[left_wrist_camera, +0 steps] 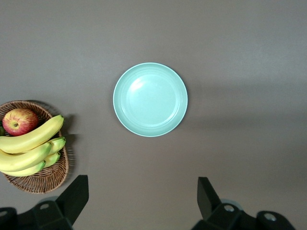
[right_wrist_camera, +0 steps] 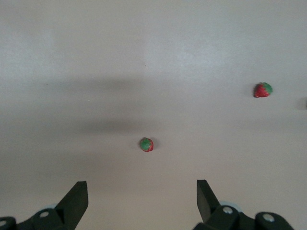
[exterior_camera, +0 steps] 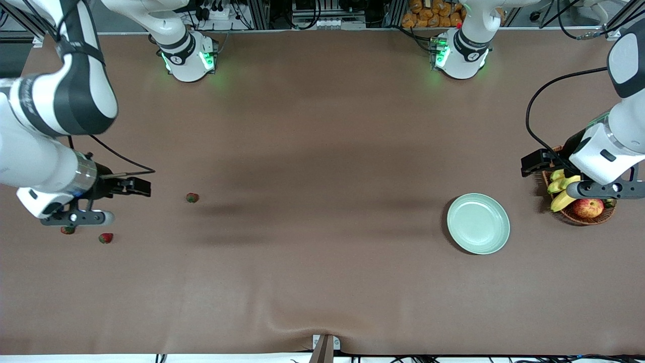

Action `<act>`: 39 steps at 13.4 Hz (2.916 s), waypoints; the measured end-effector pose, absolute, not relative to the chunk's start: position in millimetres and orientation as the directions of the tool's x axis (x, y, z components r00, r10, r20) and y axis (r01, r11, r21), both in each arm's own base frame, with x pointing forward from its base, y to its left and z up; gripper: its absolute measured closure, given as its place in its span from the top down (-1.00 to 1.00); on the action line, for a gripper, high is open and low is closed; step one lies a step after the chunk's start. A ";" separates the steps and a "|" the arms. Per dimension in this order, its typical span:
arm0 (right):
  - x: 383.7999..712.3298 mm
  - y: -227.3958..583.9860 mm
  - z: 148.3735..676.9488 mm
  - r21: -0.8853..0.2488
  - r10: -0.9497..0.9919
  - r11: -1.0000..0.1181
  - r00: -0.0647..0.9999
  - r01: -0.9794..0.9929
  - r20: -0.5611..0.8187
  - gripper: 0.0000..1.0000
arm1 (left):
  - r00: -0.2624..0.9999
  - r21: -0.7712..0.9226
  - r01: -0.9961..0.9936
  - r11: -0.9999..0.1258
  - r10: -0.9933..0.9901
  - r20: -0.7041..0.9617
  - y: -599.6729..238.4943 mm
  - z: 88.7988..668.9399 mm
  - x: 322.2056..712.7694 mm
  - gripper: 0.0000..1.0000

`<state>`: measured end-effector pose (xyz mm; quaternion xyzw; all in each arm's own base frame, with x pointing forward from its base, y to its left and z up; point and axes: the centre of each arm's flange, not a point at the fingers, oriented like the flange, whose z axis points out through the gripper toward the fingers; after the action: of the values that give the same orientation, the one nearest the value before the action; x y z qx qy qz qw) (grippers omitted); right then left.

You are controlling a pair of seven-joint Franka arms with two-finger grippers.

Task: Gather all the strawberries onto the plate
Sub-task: 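Lower the right gripper over the nearest strawberry and close on it, then carry the strawberry with the right gripper toward the left gripper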

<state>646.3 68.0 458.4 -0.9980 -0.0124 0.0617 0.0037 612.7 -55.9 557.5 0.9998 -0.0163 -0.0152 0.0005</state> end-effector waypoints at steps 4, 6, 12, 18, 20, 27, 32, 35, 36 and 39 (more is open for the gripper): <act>665.0 89.1 382.7 0.000 0.020 -1.000 0.987 0.020 -0.160 1.00 | 0.999 0.002 -0.034 -0.999 -0.034 -0.027 -56.9 559.1 612.9 1.00; 669.8 98.0 363.3 0.002 0.015 -1.000 0.988 0.016 -0.154 1.00 | 0.999 0.002 -0.042 -0.999 -0.042 -0.027 -61.3 559.1 612.4 1.00; 652.6 92.9 290.3 0.003 0.052 -0.999 0.979 0.054 -0.198 1.00 | 0.999 0.003 -0.045 -0.999 -0.045 -0.029 -63.6 558.6 612.3 1.00; 611.0 88.9 212.7 0.006 0.060 -0.998 0.974 0.062 -0.217 1.00 | 0.999 0.003 -0.046 -0.999 -0.046 -0.029 -63.9 558.2 612.4 1.00; 598.2 89.6 194.8 0.005 0.065 -0.998 0.976 0.068 -0.207 1.00 | 0.998 0.003 -0.049 -0.999 -0.049 -0.029 -65.8 558.2 612.2 1.00; 576.6 95.4 172.8 0.008 0.079 -0.997 0.971 0.083 -0.226 1.00 | 0.998 0.004 -0.053 -0.999 -0.053 -0.030 -68.2 557.7 612.0 1.00; 577.4 93.4 174.4 0.009 0.076 -0.997 0.972 0.080 -0.223 0.42 | 0.998 0.004 -0.054 -0.999 -0.054 -0.032 -68.3 557.1 612.0 1.00; 578.6 90.7 176.9 0.010 0.075 -0.997 0.973 0.079 -0.219 -0.22 | 0.998 0.005 -0.057 -0.998 -0.057 -0.035 -70.4 555.6 612.0 1.00; 578.8 89.7 177.3 0.008 0.086 -0.996 0.972 0.089 -0.218 -0.30 | 0.997 0.006 -0.063 -0.998 -0.063 -0.035 -73.5 555.5 611.6 1.00; 582.2 89.0 182.2 0.002 0.107 -0.994 0.974 0.110 -0.200 -0.30 | 0.997 0.007 -0.074 -0.997 -0.074 -0.035 -79.9 555.6 610.8 1.00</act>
<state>582.2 89.0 182.2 -0.9934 -0.0546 0.1002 -0.0066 610.8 -79.9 555.6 0.9992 -0.0369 -0.0176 0.0030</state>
